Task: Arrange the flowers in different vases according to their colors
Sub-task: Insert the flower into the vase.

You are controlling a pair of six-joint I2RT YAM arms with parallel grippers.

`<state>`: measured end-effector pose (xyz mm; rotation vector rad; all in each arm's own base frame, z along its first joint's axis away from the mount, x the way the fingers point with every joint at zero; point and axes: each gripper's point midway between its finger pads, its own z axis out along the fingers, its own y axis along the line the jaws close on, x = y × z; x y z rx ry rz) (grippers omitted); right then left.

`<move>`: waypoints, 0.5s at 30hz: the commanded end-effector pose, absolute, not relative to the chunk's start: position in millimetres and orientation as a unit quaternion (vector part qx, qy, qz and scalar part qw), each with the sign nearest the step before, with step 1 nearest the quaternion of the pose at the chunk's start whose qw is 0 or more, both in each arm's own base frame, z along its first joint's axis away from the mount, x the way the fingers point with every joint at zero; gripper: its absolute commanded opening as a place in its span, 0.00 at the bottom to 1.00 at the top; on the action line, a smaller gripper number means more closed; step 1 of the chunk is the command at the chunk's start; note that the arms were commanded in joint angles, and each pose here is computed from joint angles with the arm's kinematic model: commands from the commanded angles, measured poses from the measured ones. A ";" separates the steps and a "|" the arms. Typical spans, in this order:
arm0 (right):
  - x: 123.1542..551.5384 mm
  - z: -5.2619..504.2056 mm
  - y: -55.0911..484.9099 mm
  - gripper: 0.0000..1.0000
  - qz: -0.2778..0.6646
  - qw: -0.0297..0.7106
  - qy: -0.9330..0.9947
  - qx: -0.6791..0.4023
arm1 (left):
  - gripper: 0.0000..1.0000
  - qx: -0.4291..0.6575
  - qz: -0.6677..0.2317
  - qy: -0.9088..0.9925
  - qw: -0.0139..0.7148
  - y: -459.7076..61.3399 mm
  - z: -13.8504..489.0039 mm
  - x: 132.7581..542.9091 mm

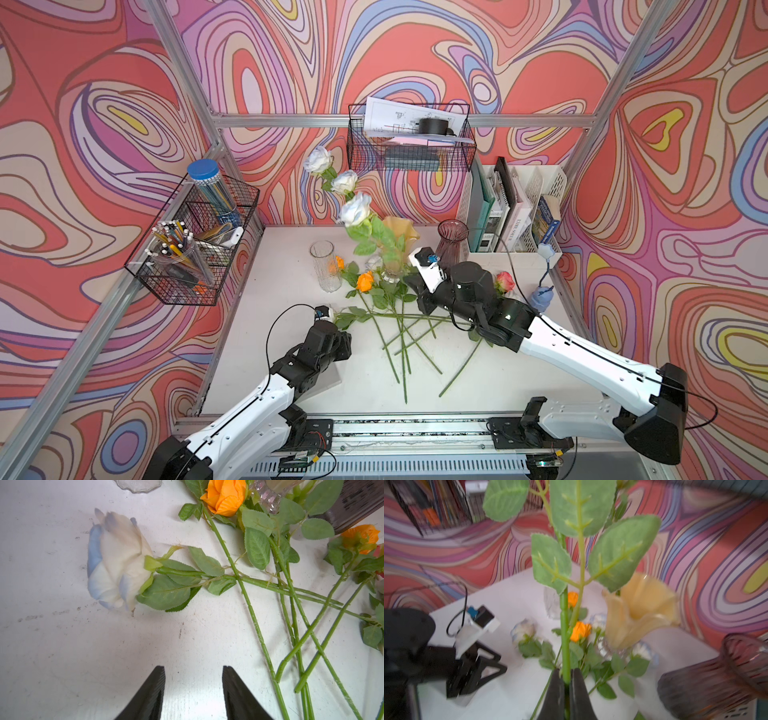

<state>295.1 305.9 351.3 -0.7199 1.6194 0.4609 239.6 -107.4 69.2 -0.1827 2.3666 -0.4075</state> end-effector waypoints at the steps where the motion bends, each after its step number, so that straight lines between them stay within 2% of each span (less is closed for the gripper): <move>1: 333.7 446.3 288.5 0.00 0.167 0.739 0.609 -0.235 | 0.51 -0.064 -0.157 0.917 0.361 -107.3 66.6 240.7; 5: 384.8 482.6 294.0 0.00 0.137 0.778 0.577 -0.211 | 0.51 -0.064 -0.156 0.917 0.361 -106.9 66.2 240.3; 8: 424.9 488.9 294.5 0.00 0.138 0.794 0.561 -0.190 | 0.51 -0.065 -0.157 0.916 0.364 -106.6 67.2 240.5; 12: 461.4 486.2 309.2 0.00 0.140 0.807 0.542 -0.188 | 0.51 -0.062 -0.160 0.916 0.362 -108.0 67.5 240.0; 15: 485.3 462.4 331.6 0.00 0.152 0.792 0.554 -0.205 | 0.51 -0.060 -0.160 0.917 0.361 -108.6 66.5 239.8</move>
